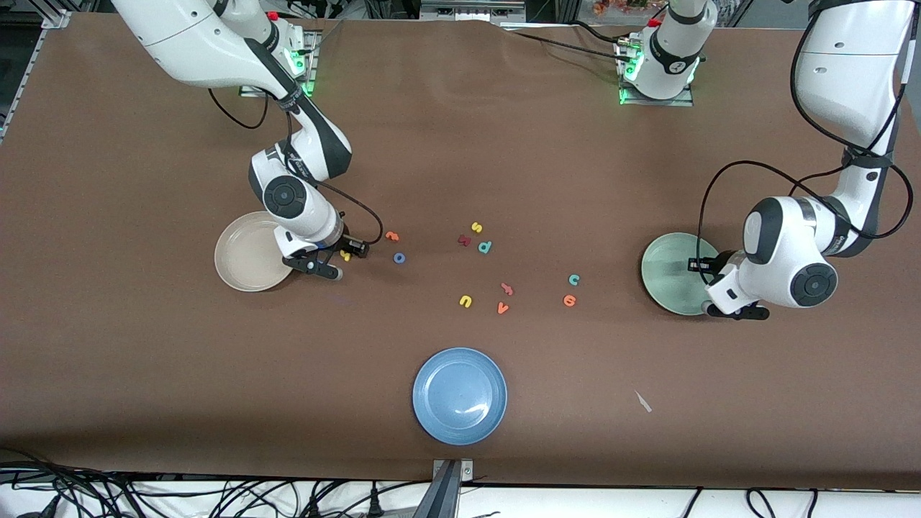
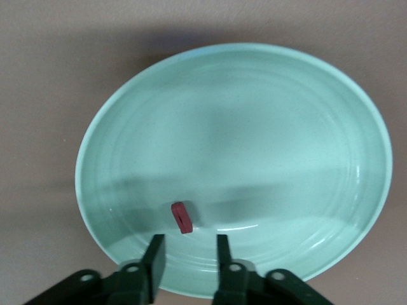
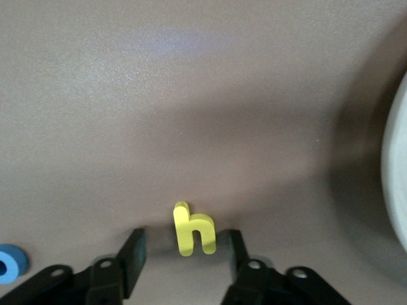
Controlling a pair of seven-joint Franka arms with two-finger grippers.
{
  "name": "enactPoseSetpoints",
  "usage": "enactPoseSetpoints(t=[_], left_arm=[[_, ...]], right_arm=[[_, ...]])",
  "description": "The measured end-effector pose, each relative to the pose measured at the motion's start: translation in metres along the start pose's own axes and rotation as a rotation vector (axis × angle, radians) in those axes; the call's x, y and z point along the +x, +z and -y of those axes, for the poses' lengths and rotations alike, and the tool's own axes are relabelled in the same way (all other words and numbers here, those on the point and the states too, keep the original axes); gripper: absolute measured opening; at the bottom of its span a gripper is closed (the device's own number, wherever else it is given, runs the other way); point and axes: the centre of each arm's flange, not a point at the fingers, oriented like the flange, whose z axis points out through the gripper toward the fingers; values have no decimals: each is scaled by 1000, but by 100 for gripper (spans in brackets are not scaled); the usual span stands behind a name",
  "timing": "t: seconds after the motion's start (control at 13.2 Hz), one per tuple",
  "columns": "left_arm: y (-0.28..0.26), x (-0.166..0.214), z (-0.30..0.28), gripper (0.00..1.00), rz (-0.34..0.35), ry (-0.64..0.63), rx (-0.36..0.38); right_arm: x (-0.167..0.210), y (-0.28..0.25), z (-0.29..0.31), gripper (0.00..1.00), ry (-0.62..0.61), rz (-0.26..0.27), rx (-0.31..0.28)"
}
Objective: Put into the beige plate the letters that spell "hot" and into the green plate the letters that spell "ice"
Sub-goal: 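Place the maroon bar on the green plate while the right gripper grasps the h, then place the yellow h on the white plate while the left gripper reaches the orange 9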
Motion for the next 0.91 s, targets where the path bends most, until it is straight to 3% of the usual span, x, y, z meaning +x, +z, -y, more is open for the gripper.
enactPoseSetpoints(t=[0.08, 0.3, 0.38, 0.68, 0.91], left_arm=[[-8, 2, -2, 56, -15, 4, 1], [-58, -5, -29, 90, -78, -9, -9], [-74, -11, -48, 99, -95, -39, -36], [-91, -20, -137, 100, -128, -176, -122], [-70, -14, -195, 100, -171, -277, -146]], right_arm=[[-1, 1, 0, 55, -5, -2, -2], [0, -2, 0, 25, -12, -10, -3], [0, -2, 0, 25, -14, -10, -3], [4, -13, -1, 25, -41, -27, -4], [24, -55, -30, 25, -108, -27, -67]])
